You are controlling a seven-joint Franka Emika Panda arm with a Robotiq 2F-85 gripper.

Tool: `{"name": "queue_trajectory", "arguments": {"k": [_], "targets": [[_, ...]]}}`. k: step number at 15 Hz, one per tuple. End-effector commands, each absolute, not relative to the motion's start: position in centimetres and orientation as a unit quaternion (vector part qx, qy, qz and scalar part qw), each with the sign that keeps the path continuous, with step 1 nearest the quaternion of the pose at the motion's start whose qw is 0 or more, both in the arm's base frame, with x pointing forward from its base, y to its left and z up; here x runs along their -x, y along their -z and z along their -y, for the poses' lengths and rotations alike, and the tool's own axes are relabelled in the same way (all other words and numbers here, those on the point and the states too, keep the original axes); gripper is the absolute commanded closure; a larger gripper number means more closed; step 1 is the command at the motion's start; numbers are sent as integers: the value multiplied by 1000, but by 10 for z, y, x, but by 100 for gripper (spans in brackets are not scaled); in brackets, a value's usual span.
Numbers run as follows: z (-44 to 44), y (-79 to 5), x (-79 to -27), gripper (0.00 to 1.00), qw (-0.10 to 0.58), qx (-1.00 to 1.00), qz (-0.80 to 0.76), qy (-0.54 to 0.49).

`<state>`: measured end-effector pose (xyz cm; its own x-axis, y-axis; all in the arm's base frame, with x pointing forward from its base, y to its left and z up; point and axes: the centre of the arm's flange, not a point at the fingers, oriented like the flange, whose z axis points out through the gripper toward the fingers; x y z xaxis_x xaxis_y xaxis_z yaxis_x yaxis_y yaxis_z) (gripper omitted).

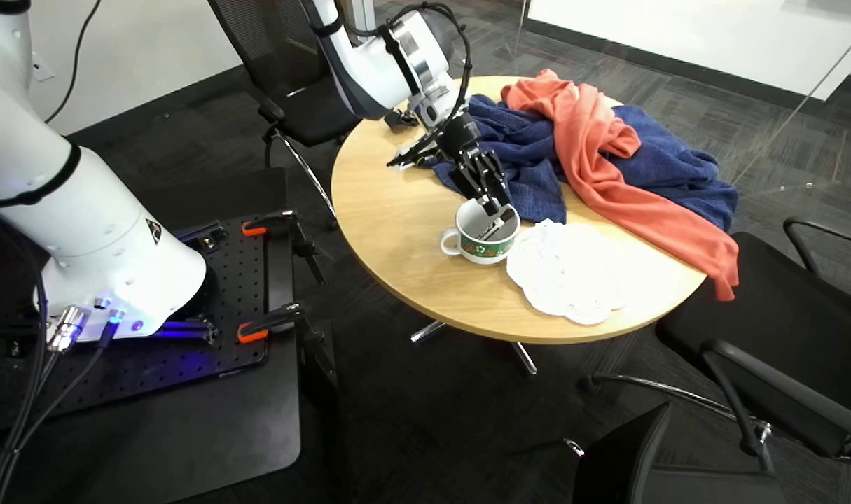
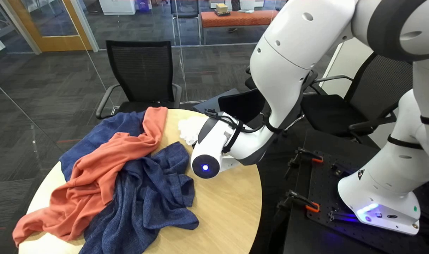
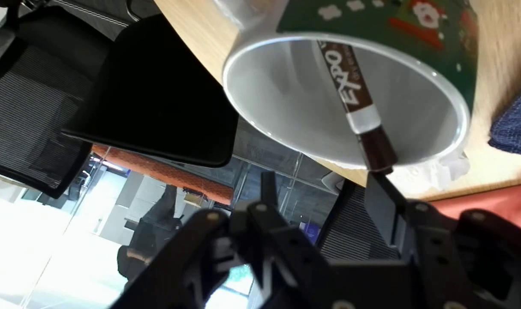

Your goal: Put the marker in the mug

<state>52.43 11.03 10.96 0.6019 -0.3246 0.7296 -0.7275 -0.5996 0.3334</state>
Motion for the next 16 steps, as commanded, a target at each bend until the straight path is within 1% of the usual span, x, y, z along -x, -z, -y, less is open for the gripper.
{"name": "queue_trajectory", "arguments": {"k": [1,2,3,10,12,13,16], "targets": [[-109,-147,-521,10,302,-821,341,-344],[-108,-159,-522,2,297,-818,346,-349],[-106,-170,-524,0,293,-816,350,-354],[-85,-228,-531,0,271,-805,375,-373],[-81,-231,-530,0,273,-810,366,-368],[-87,-219,-541,0,280,-803,370,-375],[-84,-220,-538,0,281,-803,370,-373]]}}
